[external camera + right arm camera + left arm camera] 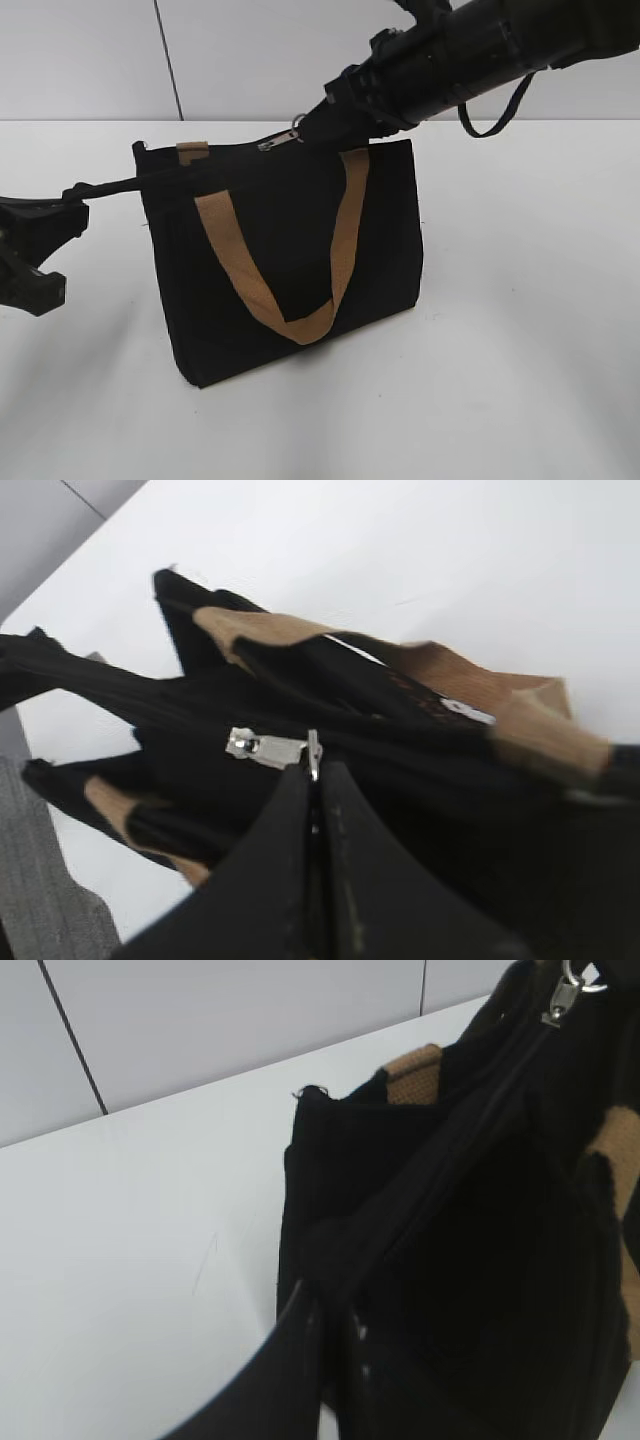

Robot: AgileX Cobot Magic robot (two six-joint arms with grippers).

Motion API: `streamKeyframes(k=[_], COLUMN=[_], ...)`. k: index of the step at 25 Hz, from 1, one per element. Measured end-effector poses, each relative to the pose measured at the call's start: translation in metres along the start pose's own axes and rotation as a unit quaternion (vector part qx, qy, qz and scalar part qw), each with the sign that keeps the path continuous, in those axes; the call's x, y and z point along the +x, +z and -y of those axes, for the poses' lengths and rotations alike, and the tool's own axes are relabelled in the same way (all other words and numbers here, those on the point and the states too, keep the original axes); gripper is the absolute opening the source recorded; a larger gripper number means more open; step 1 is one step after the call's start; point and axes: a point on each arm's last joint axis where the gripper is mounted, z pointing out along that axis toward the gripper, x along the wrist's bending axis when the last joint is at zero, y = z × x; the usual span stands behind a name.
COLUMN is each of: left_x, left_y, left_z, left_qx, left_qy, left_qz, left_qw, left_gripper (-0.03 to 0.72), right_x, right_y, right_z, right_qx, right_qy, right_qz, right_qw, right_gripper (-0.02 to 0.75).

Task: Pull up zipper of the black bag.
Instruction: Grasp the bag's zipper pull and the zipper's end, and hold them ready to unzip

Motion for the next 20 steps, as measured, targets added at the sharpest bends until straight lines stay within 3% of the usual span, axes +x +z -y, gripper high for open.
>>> streamKeyframes(k=[10, 17, 20], left_x=[0.0, 0.0, 0.001], left_y=[0.0, 0.0, 0.0], left_z=[0.0, 0.0, 0.0], left_qx=[0.001, 0.0, 0.0], left_qy=[0.0, -0.001, -0.018], left_qz=[0.0, 0.0, -0.007], left_qw=[1.0, 1.0, 1.0], left_gripper=[-0.007, -0.007, 0.027], right_x=[-0.043, -0.041, -0.04], right_y=[-0.041, -0.044, -0.045], right_z=[0.0, 0.002, 0.001], right_qx=[-0.003, 0.005, 0.006], right_qy=[0.019, 0.034, 0.032], right_qz=[0.056, 0.044, 0.045], right_qw=[0.998, 0.998, 0.998], right_gripper=[-0.001, 0.0, 0.073])
